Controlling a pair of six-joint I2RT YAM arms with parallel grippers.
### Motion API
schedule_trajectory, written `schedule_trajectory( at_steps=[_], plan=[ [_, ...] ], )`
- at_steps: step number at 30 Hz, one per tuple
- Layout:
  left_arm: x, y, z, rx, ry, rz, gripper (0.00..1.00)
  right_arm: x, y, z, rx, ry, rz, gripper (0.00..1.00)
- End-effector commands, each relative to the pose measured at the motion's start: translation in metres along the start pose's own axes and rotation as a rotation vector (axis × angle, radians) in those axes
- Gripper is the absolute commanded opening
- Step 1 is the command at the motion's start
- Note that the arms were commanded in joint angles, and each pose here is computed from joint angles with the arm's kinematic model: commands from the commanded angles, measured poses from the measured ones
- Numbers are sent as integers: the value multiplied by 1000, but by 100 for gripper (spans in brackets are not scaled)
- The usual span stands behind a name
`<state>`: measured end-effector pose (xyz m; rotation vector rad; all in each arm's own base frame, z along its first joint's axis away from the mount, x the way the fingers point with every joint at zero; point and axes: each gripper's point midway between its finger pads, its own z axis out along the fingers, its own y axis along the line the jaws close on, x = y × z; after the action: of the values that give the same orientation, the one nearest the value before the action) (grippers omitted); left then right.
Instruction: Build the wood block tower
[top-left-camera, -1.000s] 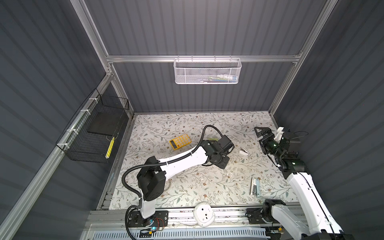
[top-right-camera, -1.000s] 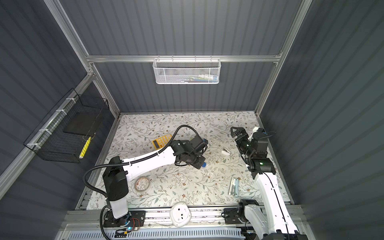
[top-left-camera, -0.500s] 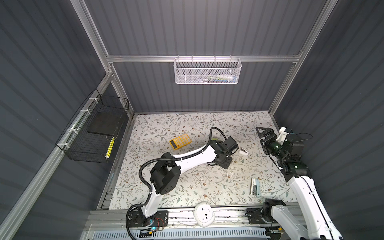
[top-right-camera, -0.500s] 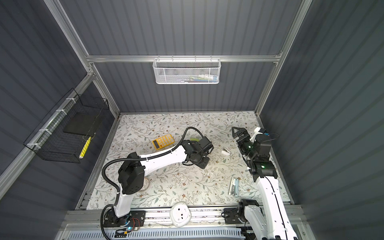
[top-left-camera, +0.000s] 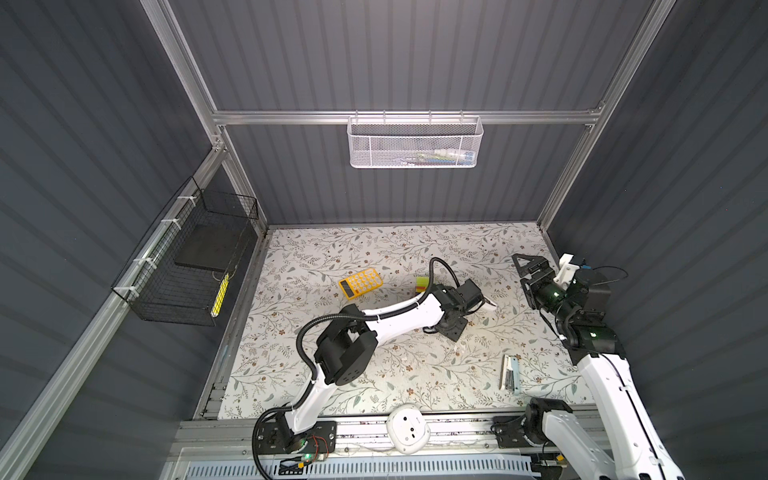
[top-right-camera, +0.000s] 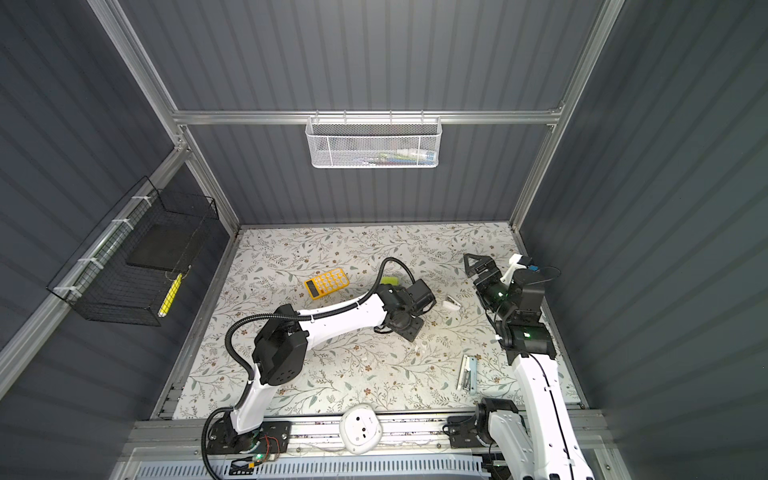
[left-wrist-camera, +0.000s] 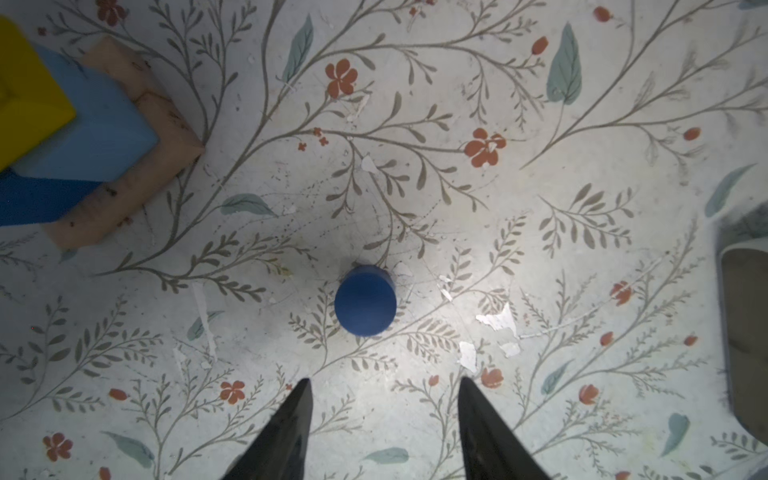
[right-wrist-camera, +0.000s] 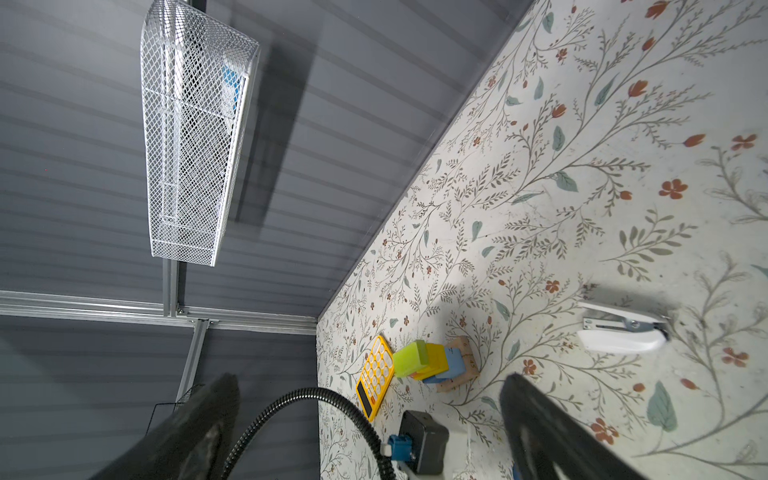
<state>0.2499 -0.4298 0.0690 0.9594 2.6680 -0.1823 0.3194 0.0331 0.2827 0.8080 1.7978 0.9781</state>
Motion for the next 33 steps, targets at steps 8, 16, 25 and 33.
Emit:
schedule_trajectory(
  at_steps=[8, 16, 25, 33],
  plan=[
    [-2, 2, 14, -48, 11, 4, 54, 0, 0, 1, -14, 6, -12, 99],
    [-6, 3, 24, -74, 11, 3, 54, -1, -2, 0, -12, -5, -11, 99],
    [-5, 4, 32, -85, 24, 2, 52, -8, -12, -4, 16, -70, 25, 99],
    [-8, 3, 36, -88, 19, 1, 50, -8, -18, -4, 21, -91, 64, 99]
  ],
)
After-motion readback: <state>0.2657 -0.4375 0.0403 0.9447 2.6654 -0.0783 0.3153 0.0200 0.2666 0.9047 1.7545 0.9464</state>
